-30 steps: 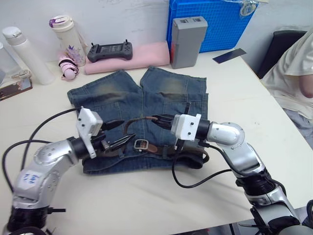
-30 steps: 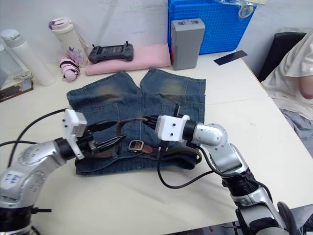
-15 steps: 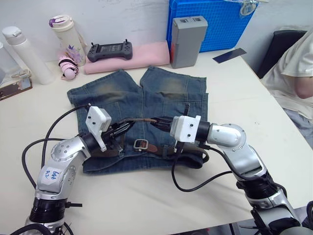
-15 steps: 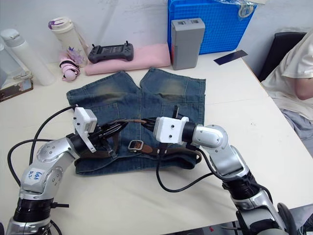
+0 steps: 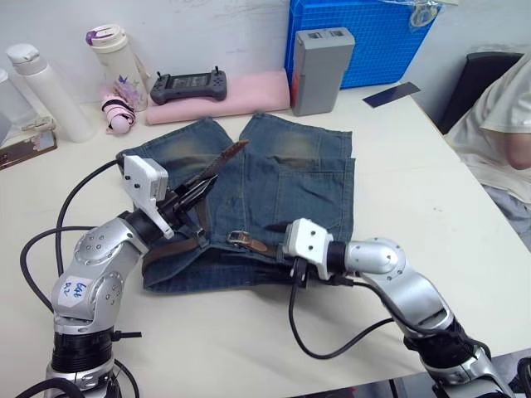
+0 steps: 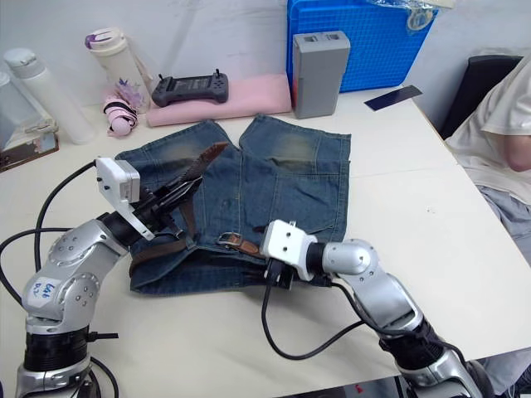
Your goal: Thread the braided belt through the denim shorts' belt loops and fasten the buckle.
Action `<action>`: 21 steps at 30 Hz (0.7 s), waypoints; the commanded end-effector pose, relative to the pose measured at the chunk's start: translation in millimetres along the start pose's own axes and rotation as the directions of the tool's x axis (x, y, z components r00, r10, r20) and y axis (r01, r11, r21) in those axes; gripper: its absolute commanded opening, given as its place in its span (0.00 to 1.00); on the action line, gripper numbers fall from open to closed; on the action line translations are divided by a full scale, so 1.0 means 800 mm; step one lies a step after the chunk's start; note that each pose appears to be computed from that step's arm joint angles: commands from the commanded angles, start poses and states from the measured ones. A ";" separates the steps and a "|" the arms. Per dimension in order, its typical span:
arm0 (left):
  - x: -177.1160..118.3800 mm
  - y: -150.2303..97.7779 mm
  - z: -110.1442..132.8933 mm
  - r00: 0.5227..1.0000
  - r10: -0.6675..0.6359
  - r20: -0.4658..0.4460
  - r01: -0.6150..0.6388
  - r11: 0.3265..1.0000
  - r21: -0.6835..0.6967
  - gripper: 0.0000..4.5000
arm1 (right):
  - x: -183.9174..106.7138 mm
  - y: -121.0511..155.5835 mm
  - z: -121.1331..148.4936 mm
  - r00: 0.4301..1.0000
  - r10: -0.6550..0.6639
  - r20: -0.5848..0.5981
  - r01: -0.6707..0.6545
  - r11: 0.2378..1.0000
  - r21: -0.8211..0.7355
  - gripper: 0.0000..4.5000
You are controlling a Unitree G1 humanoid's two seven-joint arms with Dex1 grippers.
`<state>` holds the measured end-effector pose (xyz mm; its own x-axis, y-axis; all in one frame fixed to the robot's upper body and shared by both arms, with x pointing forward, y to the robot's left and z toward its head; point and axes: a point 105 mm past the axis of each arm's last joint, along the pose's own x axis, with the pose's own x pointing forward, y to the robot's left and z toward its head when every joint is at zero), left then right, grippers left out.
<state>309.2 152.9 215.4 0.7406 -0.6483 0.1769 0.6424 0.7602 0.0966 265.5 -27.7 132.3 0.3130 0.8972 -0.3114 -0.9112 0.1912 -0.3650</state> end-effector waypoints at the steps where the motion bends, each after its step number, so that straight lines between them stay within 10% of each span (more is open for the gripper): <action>1: -0.001 -0.005 0.028 0.998 -0.009 0.063 0.007 1.000 0.025 0.00 | 0.007 -0.007 0.002 1.000 -0.030 -0.002 0.030 0.999 -0.015 0.99; 8: -0.008 -0.002 0.024 0.999 0.011 0.043 -0.011 1.000 0.008 0.00 | 0.024 -0.022 -0.014 0.991 -0.122 -0.058 0.124 0.992 0.027 0.99; 11: -0.013 0.002 0.021 0.999 0.028 0.032 -0.028 1.000 0.002 0.00 | 0.024 -0.023 -0.015 0.988 -0.139 -0.063 0.141 0.989 0.035 0.82; 18: -0.023 0.012 0.024 0.997 0.068 0.036 -0.068 0.998 -0.014 0.00 | 0.024 -0.031 -0.015 0.979 -0.189 -0.082 0.194 0.980 0.053 0.06; 21: -0.030 0.005 0.008 0.999 0.031 -0.040 -0.031 1.000 0.003 0.00 | 0.025 -0.037 -0.006 0.974 -0.220 -0.062 0.224 0.972 0.073 0.00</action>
<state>304.5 174.1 213.3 0.7913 -0.5933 0.1478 0.5950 0.8029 0.0372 297.1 -18.8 116.1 0.4894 0.8072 -0.3300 -0.8593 0.3818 -0.3404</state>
